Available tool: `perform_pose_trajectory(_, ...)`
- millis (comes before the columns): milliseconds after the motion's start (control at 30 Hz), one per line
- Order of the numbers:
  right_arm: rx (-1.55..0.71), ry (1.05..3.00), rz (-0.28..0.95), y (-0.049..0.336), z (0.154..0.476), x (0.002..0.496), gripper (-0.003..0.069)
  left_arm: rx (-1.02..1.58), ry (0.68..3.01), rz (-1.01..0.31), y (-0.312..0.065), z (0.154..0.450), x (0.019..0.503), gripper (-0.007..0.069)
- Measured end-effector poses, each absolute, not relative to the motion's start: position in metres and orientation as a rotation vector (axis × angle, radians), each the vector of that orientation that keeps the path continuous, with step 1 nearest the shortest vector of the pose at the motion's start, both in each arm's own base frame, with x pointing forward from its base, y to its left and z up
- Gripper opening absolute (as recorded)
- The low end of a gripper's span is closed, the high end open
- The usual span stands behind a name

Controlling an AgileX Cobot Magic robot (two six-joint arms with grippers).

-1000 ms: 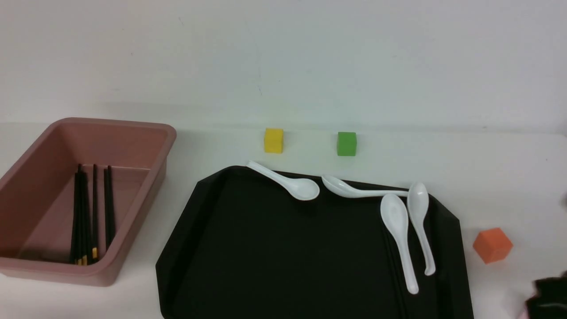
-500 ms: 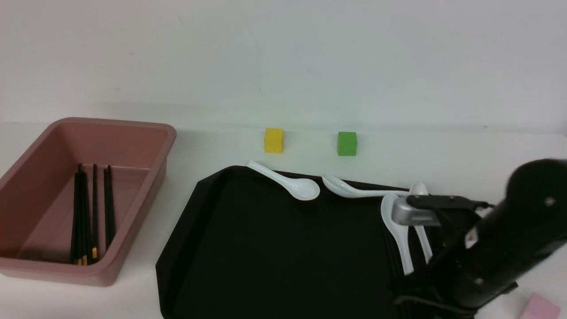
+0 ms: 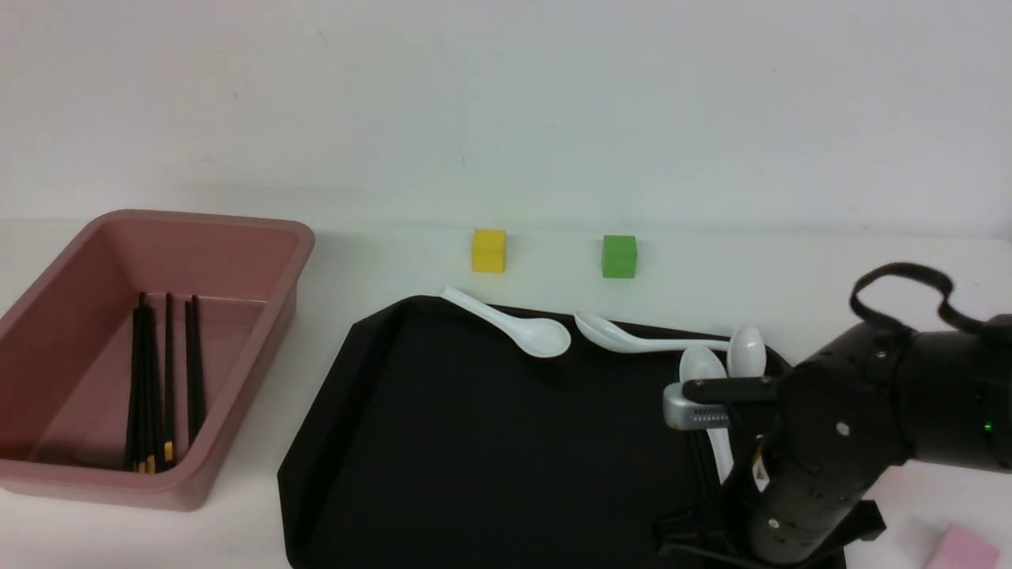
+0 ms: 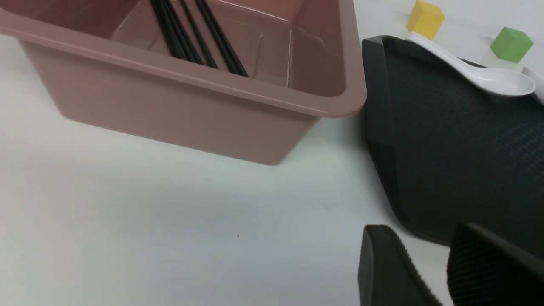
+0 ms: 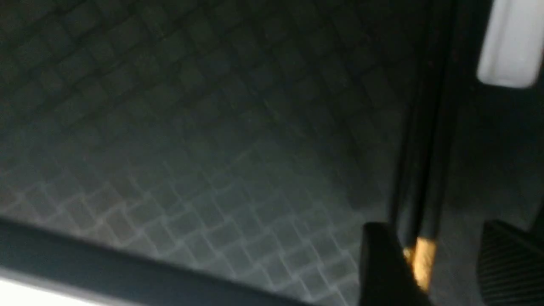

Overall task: On white tablecloth take chopsticks from black tray and put them in box.
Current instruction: 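Move the gripper over the chopsticks on the black tray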

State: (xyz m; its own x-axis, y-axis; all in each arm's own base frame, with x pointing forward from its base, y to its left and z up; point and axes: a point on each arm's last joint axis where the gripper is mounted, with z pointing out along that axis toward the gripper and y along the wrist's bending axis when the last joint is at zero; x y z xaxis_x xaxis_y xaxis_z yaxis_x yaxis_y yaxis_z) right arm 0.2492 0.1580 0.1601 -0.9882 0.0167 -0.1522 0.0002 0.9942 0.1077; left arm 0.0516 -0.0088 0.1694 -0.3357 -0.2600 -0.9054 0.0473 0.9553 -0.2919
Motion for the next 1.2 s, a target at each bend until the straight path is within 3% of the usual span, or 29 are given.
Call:
perform_pose_trajectory(267,0.023,3.01,0.146,0.161,0.146,0.253,0.0387,-0.155,1.89,-0.315,-0.009,0.169,0.052,0.0238)
perform_pose_trajectory(367,0.019,3.013,0.139,0.161,0.145,0.254,0.0347,-0.155,1.89,-0.315,-0.009,0.169,0.052,0.0238)
perform_pose_trajectory(567,0.009,3.01,0.137,0.161,0.146,0.254,0.0144,-0.155,1.89,-0.315,-0.009,0.169,0.052,0.0238)
perform_pose_trajectory(800,0.039,2.997,0.185,0.161,0.157,0.251,0.0141,-0.155,1.89,-0.315,-0.009,0.169,0.052,0.0238)
perform_pose_trajectory(1033,-0.023,2.963,0.357,0.156,0.211,0.227,0.0141,-0.155,1.89,-0.315,-0.009,0.169,0.052,0.0238)
perform_pose_trajectory(1200,-0.137,2.813,0.694,0.161,0.259,0.208,0.0141,-0.155,1.89,-0.315,-0.009,0.169,0.052,0.0238)
